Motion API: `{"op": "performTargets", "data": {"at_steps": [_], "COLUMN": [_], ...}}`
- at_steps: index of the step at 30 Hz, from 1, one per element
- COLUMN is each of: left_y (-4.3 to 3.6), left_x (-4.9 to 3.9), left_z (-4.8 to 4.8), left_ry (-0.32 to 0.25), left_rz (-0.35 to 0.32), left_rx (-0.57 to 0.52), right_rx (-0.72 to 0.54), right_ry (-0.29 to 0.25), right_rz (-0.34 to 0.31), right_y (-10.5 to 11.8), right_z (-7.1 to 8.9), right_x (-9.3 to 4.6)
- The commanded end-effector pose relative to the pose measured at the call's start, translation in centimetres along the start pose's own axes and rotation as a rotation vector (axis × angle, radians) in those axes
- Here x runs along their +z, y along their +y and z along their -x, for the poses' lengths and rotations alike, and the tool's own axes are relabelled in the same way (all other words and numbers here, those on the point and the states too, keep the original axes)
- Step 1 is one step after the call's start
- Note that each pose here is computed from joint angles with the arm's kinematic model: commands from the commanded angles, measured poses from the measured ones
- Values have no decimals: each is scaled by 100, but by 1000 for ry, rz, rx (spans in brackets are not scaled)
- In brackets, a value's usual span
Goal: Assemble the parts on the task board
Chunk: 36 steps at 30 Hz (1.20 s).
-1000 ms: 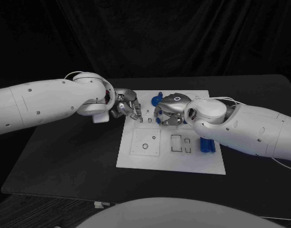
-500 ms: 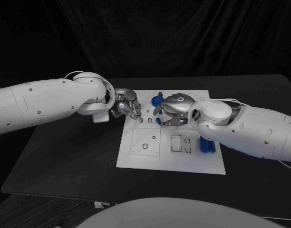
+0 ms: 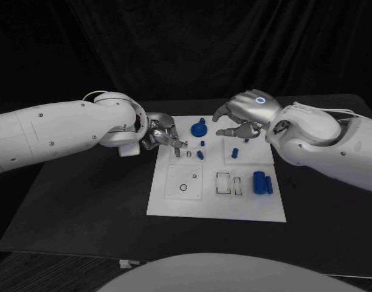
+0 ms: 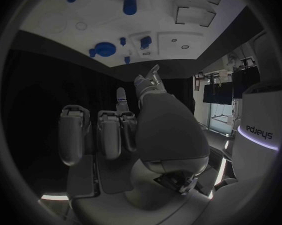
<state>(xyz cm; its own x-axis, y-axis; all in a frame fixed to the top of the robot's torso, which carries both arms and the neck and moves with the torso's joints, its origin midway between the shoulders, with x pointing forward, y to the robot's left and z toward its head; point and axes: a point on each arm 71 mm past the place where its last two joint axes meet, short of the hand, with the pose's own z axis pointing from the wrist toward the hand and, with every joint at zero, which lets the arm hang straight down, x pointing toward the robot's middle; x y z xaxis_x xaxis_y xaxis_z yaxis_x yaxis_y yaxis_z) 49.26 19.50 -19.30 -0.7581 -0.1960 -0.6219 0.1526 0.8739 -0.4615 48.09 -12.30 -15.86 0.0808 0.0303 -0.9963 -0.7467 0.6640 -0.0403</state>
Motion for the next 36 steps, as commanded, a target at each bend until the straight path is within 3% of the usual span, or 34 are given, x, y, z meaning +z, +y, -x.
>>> {"op": "performTargets", "data": {"at_steps": [1, 5, 8, 16, 20, 28, 36], "left_y": [-36, -64, -59, -83, -155, -281, -321], "left_x": [41, 119, 184, 359, 463, 598, 669], "left_z": [14, 31, 29, 50, 69, 93, 142], "left_ry": [1, 26, 92, 248, 297, 333, 309], "left_rz": [-3, 24, 61, 150, 177, 210, 230], "left_rx": [0, -31, -109, -160, -141, -112, -118], "right_rx": [28, 60, 90, 133, 146, 160, 172], "right_ry": [-164, -193, -192, -164, -137, -111, -86], "right_rz": [-3, -55, -89, -115, -120, -120, -117], "right_y": [-93, -259, -339, -355, -340, -318, -292], "right_z": [268, 404, 439, 423, 374, 301, 241], "right_x": [-108, -272, -356, -446, -459, -478, -500]}}
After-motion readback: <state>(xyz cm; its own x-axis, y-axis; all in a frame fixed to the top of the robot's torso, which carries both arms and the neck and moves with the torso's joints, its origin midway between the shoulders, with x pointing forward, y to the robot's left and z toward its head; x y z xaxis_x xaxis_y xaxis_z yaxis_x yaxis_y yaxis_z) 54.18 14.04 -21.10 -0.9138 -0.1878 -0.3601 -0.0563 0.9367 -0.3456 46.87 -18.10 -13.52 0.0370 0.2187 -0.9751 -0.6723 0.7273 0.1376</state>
